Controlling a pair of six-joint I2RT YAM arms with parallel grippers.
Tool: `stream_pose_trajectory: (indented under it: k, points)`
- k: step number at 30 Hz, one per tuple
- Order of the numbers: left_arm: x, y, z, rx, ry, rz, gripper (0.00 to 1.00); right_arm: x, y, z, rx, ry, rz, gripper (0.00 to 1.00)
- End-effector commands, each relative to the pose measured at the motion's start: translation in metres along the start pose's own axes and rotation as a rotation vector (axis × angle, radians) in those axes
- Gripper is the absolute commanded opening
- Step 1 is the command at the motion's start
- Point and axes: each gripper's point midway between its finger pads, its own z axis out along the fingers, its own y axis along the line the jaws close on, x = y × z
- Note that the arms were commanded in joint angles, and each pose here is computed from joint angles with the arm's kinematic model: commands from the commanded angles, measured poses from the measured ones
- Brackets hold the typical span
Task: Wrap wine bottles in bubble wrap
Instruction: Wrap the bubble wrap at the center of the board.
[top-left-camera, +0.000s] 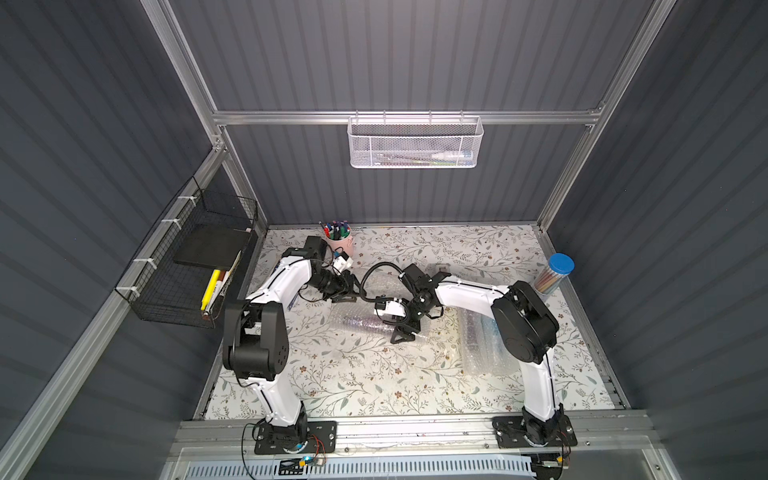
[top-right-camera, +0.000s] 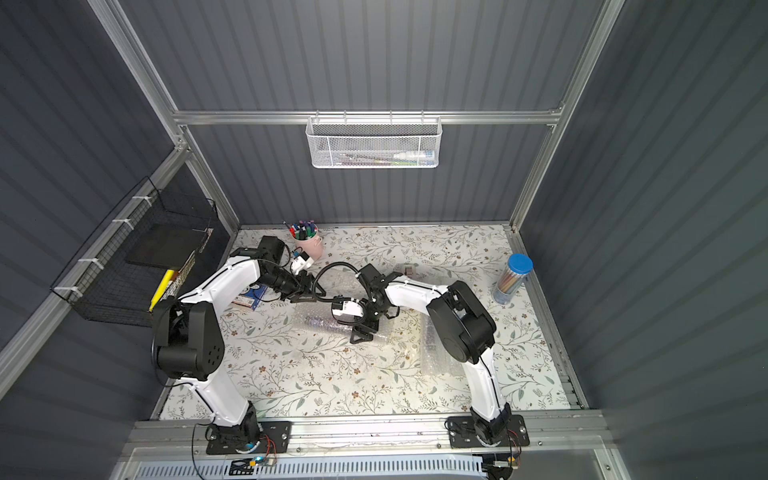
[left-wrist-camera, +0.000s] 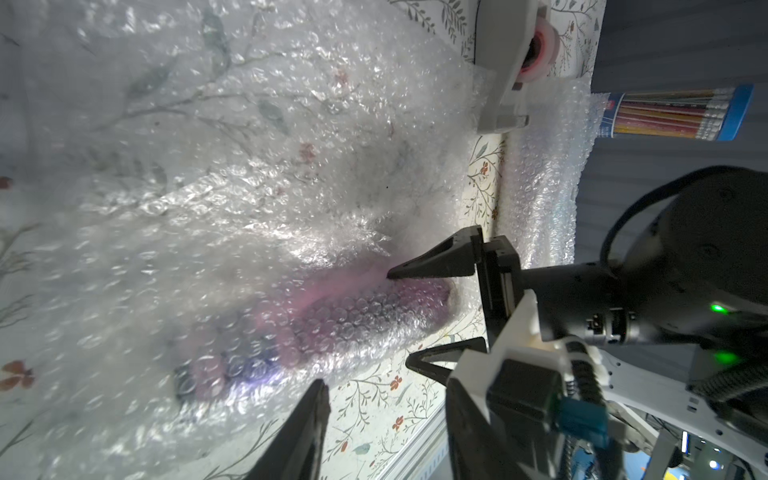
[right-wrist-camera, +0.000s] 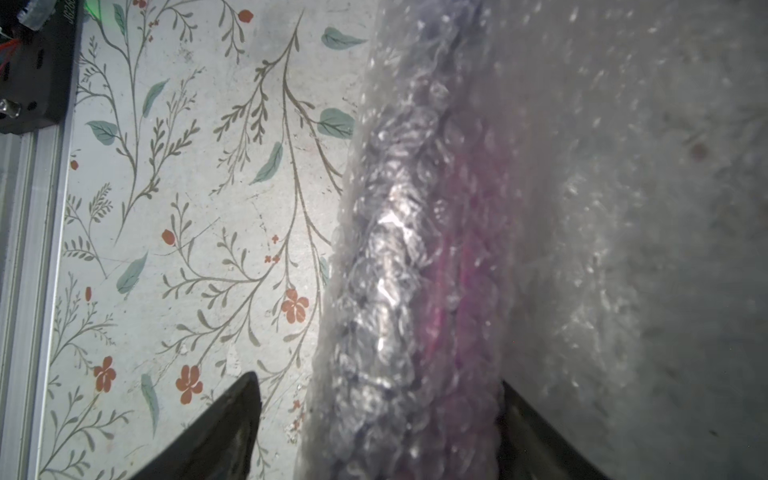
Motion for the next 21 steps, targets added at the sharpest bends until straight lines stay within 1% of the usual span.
stream_pose_trajectory:
  k: [1,3,7,10,11,13,15,18,20,21]
  points:
    - [0.001,-0.004,-0.017,-0.043,-0.025,0.055,0.48,0.013,0.005,0.008,0.002,0.040,0.100,0.80]
    - [0.003,-0.004,-0.020,-0.061,-0.034,0.078,0.48,0.017,0.005,0.010,0.010,0.051,0.136,0.77]
    - [0.003,-0.006,-0.031,-0.101,-0.073,0.171,0.48,0.020,0.006,0.014,-0.001,0.054,0.201,0.61]
    - [0.005,-0.008,-0.041,-0.146,-0.102,0.282,0.48,0.016,0.011,0.011,-0.040,0.018,0.222,0.52]
    - [0.013,-0.004,-0.039,-0.153,-0.090,0.304,0.48,0.015,0.013,0.010,-0.062,0.005,0.233,0.48]
    - [0.010,0.003,-0.042,-0.209,-0.125,0.354,0.49,0.014,0.018,0.010,-0.110,-0.014,0.251,0.42]
    - [0.016,0.002,-0.039,-0.224,-0.127,0.442,0.49,0.015,0.024,0.010,-0.155,-0.027,0.275,0.42]
    - [0.032,-0.011,-0.033,-0.227,-0.124,0.669,0.55,0.012,0.031,0.006,-0.240,-0.078,0.323,0.43]
    - [0.041,-0.016,-0.034,-0.236,-0.147,0.803,0.57,0.012,0.035,0.004,-0.301,-0.088,0.348,0.43]
    - [0.046,-0.016,-0.035,-0.241,-0.150,0.871,0.61,0.013,0.037,0.003,-0.328,-0.096,0.365,0.43]
